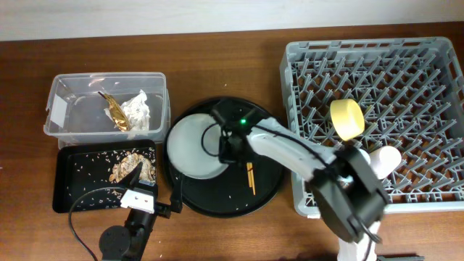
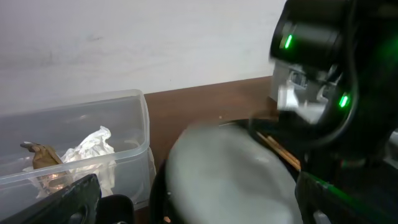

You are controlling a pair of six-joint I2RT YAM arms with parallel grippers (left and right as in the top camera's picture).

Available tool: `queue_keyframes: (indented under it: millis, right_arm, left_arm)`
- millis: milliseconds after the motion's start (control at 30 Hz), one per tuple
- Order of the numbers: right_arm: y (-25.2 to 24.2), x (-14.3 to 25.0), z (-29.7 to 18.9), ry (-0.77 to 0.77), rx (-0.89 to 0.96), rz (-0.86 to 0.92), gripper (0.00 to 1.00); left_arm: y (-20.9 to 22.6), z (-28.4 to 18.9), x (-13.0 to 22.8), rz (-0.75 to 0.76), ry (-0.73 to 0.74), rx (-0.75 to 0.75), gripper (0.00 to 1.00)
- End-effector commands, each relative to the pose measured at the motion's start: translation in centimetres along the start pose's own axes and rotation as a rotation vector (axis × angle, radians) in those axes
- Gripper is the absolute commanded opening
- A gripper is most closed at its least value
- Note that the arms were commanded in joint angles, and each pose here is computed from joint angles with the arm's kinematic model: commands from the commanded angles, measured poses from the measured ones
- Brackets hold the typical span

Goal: Sort waste into correct bins and load items into the dishwasher rack
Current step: 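Grasp the white plate with the right gripper and stand it in the rack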

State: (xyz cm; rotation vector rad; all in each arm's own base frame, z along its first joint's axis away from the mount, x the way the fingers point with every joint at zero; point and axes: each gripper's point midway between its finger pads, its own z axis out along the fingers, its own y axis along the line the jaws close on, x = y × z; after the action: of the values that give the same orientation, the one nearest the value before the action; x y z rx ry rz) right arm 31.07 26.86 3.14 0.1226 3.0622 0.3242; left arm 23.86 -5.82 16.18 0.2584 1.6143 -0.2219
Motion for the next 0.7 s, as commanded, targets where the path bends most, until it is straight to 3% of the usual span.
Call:
queue_keyframes:
  millis: [0, 67, 100, 133, 167, 200, 233, 300, 367, 400, 433, 533, 667]
  right_arm:
    - [0.6, -3.1, -6.1, -0.177, -0.052, -0.033, 0.04]
    - [0.3, -2.8, -6.0, -0.162, -0.042, -0.033, 0.04]
    - [0.3, -2.6, -5.6, -0.152, -0.035, -0.035, 0.11]
    - [0.4, -2.5, -5.3, -0.149, -0.033, -0.039, 0.43]
    - [0.5, -2.3, -4.7, -0.14, -0.026, -0.044, 0.66]
    - [0.6, -2.0, -3.7, -0.123, -0.016, -0.042, 0.73]
    - [0.5, -1.6, -2.6, -0.104, -0.003, -0.026, 0.73]
    - [0.4, -0.3, 0.8, -0.015, 0.012, -0.006, 0.65]
    - [0.4, 0.4, 2.5, 0.03, 0.015, -0.007, 0.47]
    - [0.2, 0.3, 2.7, 0.022, 0.026, -0.007, 0.16]
    - [0.1, -0.2, 2.3, 0.002, 0.031, -0.005, 0.04]
    - [-1.0, -2.8, -1.4, -0.113, 0.041, -0.001, 0.04]
    - [-4.8, -7.1, -11.6, -0.428, 0.163, -0.084, 0.04]
  left_arm:
    - [-0.1, 0.0, 0.1, 0.011, 0.003, 0.006, 0.99]
    - [-0.1, 0.0, 0.1, 0.011, 0.003, 0.006, 0.99]
    - [-0.1, 0.0, 0.1, 0.011, 0.003, 0.006, 0.99]
    - [-0.1, 0.0, 0.1, 0.011, 0.003, 0.006, 0.99]
    - [-0.1, 0.0, 0.1, 0.011, 0.003, 0.006, 0.99]
    - [-0.1, 0.0, 0.1, 0.011, 0.003, 0.006, 0.99]
    - [-0.1, 0.0, 0.1, 0.011, 0.003, 0.006, 0.99]
    - [-0.1, 0.0, 0.1, 0.011, 0.003, 0.006, 0.99]
    - [-0.1, 0.0, 0.1, 0.011, 0.003, 0.006, 1.0]
    - [-0.1, 0.0, 0.1, 0.011, 0.003, 0.006, 1.0]
    - [-0.1, 0.0, 0.1, 0.011, 0.003, 0.006, 1.0]
    - [-0.1, 0.0, 0.1, 0.011, 0.003, 0.006, 0.99]
    - [-0.1, 0.0, 0.1, 0.011, 0.003, 0.006, 0.99]
